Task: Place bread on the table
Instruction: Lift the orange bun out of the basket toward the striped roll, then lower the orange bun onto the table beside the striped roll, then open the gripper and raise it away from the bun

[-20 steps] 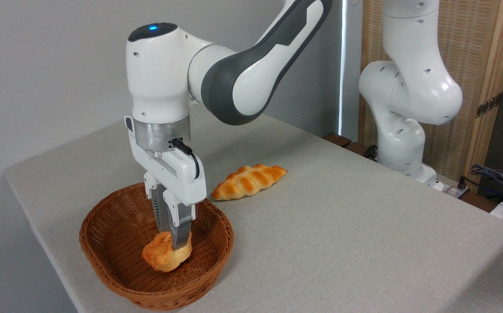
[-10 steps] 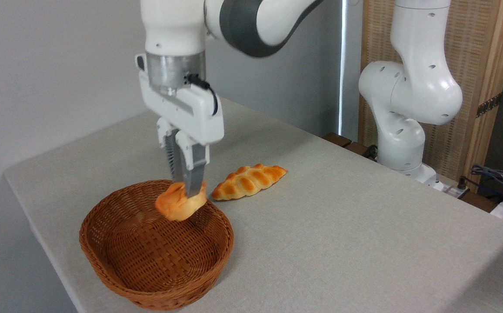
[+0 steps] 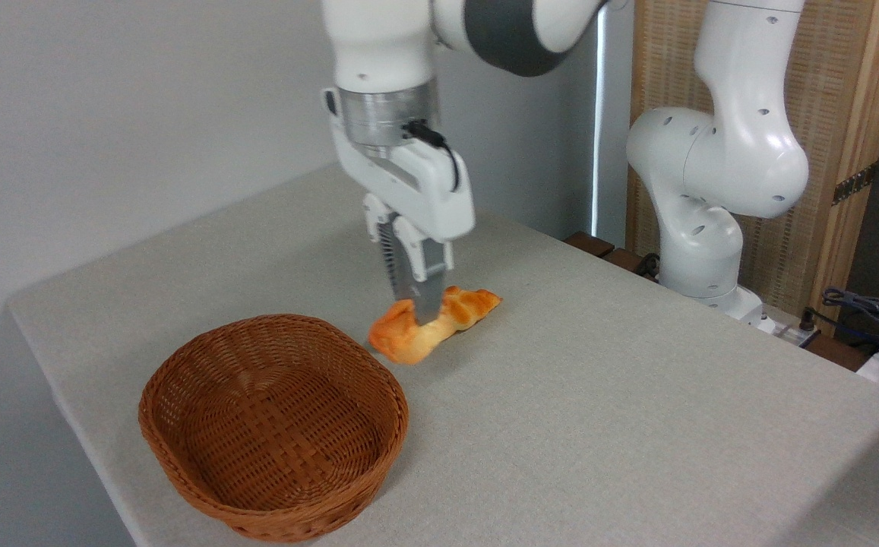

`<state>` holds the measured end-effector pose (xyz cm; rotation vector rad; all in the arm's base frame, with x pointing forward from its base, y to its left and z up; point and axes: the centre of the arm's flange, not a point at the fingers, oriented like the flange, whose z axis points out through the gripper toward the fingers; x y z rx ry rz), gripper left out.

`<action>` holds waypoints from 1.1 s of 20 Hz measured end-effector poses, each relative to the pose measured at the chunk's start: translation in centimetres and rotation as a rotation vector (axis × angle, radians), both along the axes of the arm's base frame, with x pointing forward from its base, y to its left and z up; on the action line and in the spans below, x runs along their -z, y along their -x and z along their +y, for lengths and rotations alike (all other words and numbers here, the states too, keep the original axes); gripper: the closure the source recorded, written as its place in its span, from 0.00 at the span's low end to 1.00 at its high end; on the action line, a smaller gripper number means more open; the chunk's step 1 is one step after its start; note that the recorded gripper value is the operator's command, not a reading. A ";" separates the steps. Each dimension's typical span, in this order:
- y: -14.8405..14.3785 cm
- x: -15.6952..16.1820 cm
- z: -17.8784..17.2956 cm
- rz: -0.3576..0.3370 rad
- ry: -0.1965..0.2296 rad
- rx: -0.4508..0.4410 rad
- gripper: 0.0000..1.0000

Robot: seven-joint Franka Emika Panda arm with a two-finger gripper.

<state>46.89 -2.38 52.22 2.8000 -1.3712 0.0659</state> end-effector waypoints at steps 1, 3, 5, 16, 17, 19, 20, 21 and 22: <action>1.0 0.5 0.5 0.010 0.003 0.004 0.62; 2.6 1.8 0.9 0.033 0.005 0.010 0.59; 3.6 3.2 0.8 0.060 0.005 0.023 0.55; 4.4 5.9 0.5 0.118 0.003 0.048 0.03; 4.4 6.0 0.5 0.121 0.003 0.048 0.00; 4.4 6.2 0.5 0.126 0.003 0.048 0.00; 4.3 6.3 0.5 0.128 0.003 0.048 0.00; 4.3 6.3 0.5 0.128 0.002 0.048 0.00; 4.3 6.3 0.5 0.129 0.002 0.048 0.00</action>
